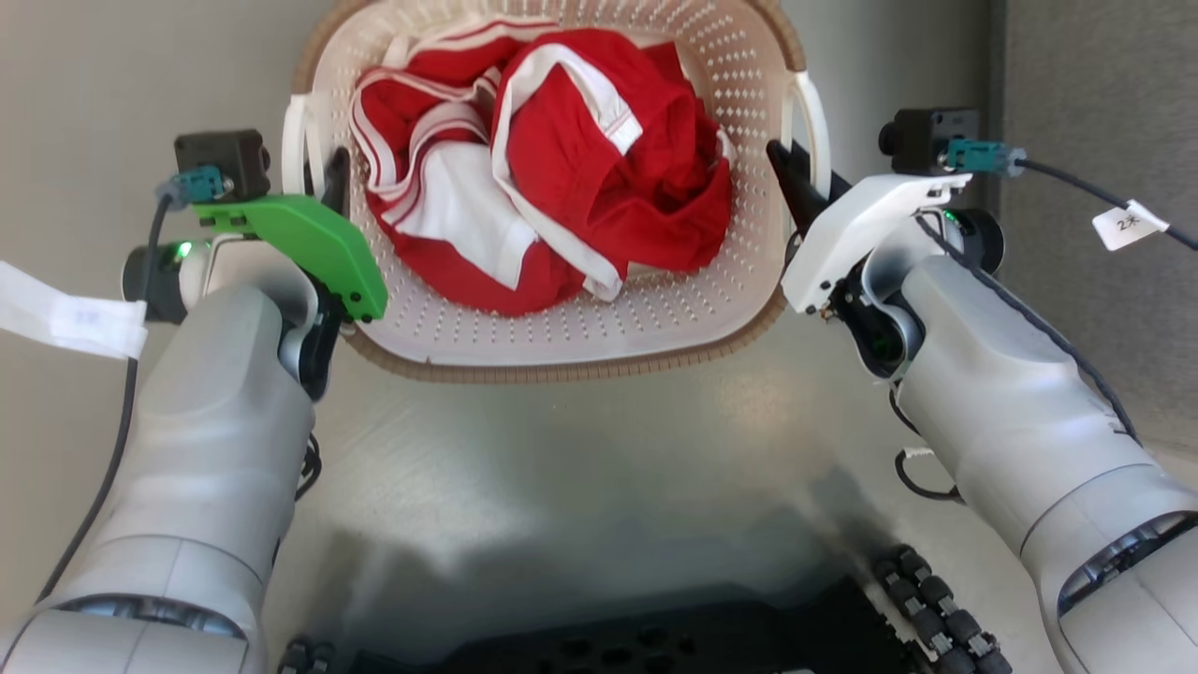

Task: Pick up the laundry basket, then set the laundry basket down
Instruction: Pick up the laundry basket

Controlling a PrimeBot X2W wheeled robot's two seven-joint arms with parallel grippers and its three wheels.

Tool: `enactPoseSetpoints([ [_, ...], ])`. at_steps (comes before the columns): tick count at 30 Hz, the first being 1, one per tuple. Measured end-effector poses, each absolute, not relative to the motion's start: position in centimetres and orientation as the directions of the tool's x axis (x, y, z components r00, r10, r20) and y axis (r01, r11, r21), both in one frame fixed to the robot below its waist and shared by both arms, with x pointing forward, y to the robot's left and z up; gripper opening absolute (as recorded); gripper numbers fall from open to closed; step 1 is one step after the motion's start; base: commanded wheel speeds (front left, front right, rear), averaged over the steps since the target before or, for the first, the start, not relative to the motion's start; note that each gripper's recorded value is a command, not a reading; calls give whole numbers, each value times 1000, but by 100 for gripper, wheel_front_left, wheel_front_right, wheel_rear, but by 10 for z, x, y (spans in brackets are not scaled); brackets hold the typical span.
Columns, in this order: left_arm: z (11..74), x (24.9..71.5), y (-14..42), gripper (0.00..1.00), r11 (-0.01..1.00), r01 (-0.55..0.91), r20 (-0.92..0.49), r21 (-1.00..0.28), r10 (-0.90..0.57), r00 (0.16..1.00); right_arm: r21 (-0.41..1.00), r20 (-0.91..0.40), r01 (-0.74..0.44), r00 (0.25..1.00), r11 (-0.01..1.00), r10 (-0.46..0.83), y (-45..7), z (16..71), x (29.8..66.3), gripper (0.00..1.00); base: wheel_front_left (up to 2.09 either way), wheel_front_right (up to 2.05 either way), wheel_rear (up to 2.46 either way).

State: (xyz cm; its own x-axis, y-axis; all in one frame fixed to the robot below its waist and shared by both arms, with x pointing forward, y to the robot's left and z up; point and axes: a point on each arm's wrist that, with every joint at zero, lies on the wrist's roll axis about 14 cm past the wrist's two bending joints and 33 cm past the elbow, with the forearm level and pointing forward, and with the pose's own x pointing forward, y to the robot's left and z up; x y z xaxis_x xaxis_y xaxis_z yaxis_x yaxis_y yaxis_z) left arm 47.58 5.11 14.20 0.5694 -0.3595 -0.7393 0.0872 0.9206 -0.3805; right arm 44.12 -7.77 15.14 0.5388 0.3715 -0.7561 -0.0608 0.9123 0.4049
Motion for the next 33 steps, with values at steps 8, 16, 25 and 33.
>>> enactPoseSetpoints([
  [8,170,469,46,0,915,106,-737,-389,-379,560,396,-751,-73,548,915,369,-81,179,439,0,0,0,0],
  [16,206,461,41,0,907,106,-728,-408,-393,561,389,-768,-72,526,919,366,-85,211,427,0,0,0,0],
  [25,241,441,39,0,902,105,-731,-420,-404,550,382,-767,-89,524,920,370,-88,249,417,0,0,0,0],
  [33,269,426,37,0,899,128,-724,-418,-415,551,386,-767,-91,521,918,374,-88,274,397,0,0,0,0],
])
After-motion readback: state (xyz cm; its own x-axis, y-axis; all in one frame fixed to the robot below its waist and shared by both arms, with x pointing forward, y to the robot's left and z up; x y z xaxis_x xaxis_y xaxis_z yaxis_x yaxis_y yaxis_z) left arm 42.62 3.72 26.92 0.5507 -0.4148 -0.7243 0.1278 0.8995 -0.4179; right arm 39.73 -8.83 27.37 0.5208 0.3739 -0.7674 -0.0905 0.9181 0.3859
